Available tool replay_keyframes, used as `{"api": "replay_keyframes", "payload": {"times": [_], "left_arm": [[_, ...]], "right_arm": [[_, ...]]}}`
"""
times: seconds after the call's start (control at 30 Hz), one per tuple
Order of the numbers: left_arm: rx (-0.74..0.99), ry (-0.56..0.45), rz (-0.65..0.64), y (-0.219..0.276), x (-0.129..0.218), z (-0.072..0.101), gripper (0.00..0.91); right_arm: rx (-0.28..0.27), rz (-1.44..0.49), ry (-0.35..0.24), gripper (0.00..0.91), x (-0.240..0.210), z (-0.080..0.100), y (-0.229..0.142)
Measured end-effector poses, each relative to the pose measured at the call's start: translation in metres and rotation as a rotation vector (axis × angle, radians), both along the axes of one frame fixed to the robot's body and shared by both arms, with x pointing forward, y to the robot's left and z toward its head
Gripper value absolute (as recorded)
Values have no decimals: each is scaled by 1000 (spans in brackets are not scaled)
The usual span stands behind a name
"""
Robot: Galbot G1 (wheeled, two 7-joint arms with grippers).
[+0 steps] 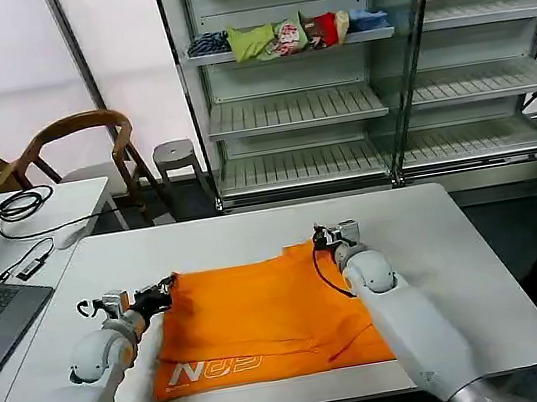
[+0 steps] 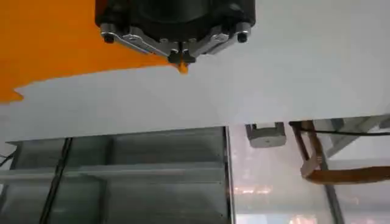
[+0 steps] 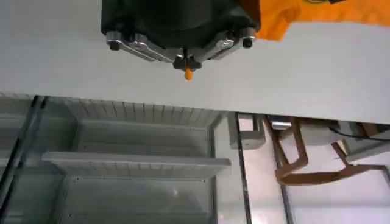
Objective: Fold and organize the clothes.
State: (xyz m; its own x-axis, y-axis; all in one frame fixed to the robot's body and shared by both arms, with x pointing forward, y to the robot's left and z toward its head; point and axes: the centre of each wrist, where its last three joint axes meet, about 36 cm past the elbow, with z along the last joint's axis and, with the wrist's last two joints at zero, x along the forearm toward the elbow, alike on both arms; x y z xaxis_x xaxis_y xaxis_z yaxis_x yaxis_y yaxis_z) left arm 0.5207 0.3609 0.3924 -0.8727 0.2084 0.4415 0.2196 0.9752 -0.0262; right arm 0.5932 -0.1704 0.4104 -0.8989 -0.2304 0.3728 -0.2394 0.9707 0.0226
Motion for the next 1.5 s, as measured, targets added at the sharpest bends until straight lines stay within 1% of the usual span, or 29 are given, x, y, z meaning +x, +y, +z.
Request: {"api": "replay_keyframes", "payload": {"times": [0.2, 0.47, 0.67, 0.87, 1.0, 1.2, 1.5], "left_arm": [[-12, -18, -28, -9, -16, 6, 20], [-24, -30, -42, -11, -40, 9, 20], [-26, -31, -34, -9, -57, 5, 20], [-27, -36, -27, -5, -71, 9, 20], [-33, -46, -25, -5, -81, 12, 20], [-32, -63, -23, -6, -95, 18, 20], [-28, -68, -30, -12, -116, 20, 20]], "right_arm": [[10, 14, -34, 0, -26, 10, -10], [20, 22, -69, 0, -61, 18, -21], [23, 28, -78, 0, -81, 19, -27], [22, 32, -83, 0, -101, 20, -33], [24, 38, -86, 0, -115, 19, -36], [19, 45, -85, 0, -137, 13, -39], [16, 52, -78, 0, -163, 4, -39]]}}
